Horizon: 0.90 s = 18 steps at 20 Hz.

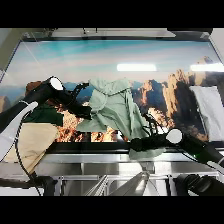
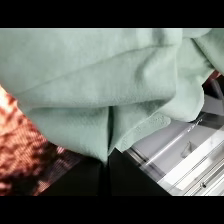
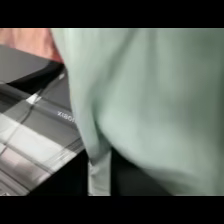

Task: Fold the shirts.

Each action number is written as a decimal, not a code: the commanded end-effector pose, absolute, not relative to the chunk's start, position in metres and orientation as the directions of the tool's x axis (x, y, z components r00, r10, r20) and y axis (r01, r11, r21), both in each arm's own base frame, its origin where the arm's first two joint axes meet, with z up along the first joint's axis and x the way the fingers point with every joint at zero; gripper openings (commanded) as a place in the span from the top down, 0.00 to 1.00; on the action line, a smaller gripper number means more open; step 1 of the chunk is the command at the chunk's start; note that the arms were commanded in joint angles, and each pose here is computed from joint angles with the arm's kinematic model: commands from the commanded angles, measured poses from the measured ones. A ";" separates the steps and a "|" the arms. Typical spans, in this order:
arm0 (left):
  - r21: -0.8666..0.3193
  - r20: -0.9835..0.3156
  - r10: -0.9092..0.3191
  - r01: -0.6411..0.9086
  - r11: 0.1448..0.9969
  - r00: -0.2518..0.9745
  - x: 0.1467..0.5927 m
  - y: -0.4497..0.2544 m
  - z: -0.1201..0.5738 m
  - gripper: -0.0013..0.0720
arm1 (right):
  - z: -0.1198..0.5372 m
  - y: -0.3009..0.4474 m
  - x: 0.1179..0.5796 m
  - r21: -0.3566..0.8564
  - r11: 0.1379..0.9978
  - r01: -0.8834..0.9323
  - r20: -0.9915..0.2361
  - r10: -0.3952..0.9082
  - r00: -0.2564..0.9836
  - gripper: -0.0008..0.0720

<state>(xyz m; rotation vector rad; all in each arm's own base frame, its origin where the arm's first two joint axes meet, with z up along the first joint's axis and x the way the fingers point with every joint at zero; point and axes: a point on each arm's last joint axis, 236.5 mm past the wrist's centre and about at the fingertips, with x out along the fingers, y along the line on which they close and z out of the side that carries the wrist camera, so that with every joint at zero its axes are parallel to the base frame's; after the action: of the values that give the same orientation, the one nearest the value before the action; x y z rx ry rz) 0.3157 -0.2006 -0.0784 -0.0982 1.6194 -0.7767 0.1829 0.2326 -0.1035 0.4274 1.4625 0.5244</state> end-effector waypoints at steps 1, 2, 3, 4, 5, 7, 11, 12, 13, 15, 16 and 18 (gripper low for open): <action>-0.538 -0.843 -0.478 0.371 0.757 -0.248 0.310 -0.200 -0.076 0.97 | -0.108 0.220 0.179 0.502 0.862 -0.070 -0.864 0.503 -0.002 0.95; -0.540 -0.842 -0.478 0.370 0.756 -0.251 0.309 -0.200 -0.076 0.97 | -0.103 0.218 0.176 0.498 0.864 -0.081 -0.867 0.498 -0.009 0.95; -0.539 -0.842 -0.478 0.370 0.756 -0.250 0.309 -0.200 -0.076 0.97 | -0.095 0.215 0.174 0.490 0.866 -0.102 -0.871 0.492 -0.008 0.96; -0.540 -0.842 -0.478 0.370 0.756 -0.251 0.309 -0.200 -0.076 0.97 | -0.086 0.209 0.176 0.466 0.876 -0.127 -0.882 0.470 0.006 0.96; -0.541 -0.841 -0.478 0.369 0.756 -0.255 0.308 -0.200 -0.076 0.97 | -0.076 0.195 0.183 0.410 0.898 -0.159 -0.906 0.421 0.037 0.96; -0.554 -0.831 -0.474 0.365 0.749 -0.290 0.300 -0.199 -0.074 0.97 | -0.052 0.138 0.224 0.221 0.959 -0.179 -0.954 0.251 0.167 0.96; -0.573 -0.813 -0.466 0.340 0.746 -0.350 0.286 -0.197 -0.070 0.97 | 0.015 0.003 0.345 0.059 0.998 0.007 -0.891 0.050 0.452 0.96; -0.574 -0.813 -0.466 0.339 0.746 -0.350 0.286 -0.197 -0.069 0.97 | 0.031 -0.029 0.376 0.061 0.997 0.054 -0.857 0.024 0.515 0.96; -0.572 -0.813 -0.466 0.332 0.750 -0.349 0.286 -0.197 -0.070 0.97 | 0.043 -0.052 0.403 0.082 0.993 0.085 -0.827 0.020 0.561 0.96; -0.571 -0.813 -0.467 0.318 0.757 -0.348 0.286 -0.197 -0.070 0.97 | 0.060 -0.071 0.457 0.169 0.983 0.070 -0.774 0.089 0.627 0.96; -0.572 -0.812 -0.469 0.315 0.757 -0.347 0.286 -0.198 -0.069 0.97 | 0.064 -0.072 0.484 0.218 0.974 0.060 -0.746 0.127 0.653 0.96; -0.575 -0.808 -0.474 0.297 0.763 -0.349 0.286 -0.199 -0.068 0.97 | 0.067 -0.074 0.533 0.248 0.968 0.040 -0.707 0.153 0.691 0.96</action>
<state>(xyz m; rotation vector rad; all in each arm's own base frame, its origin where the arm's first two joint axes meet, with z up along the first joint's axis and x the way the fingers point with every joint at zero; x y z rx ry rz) 0.2867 -0.1980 -0.0699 -0.1187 1.7448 -0.8126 0.4657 -0.0454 0.0515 0.2179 0.9273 0.0402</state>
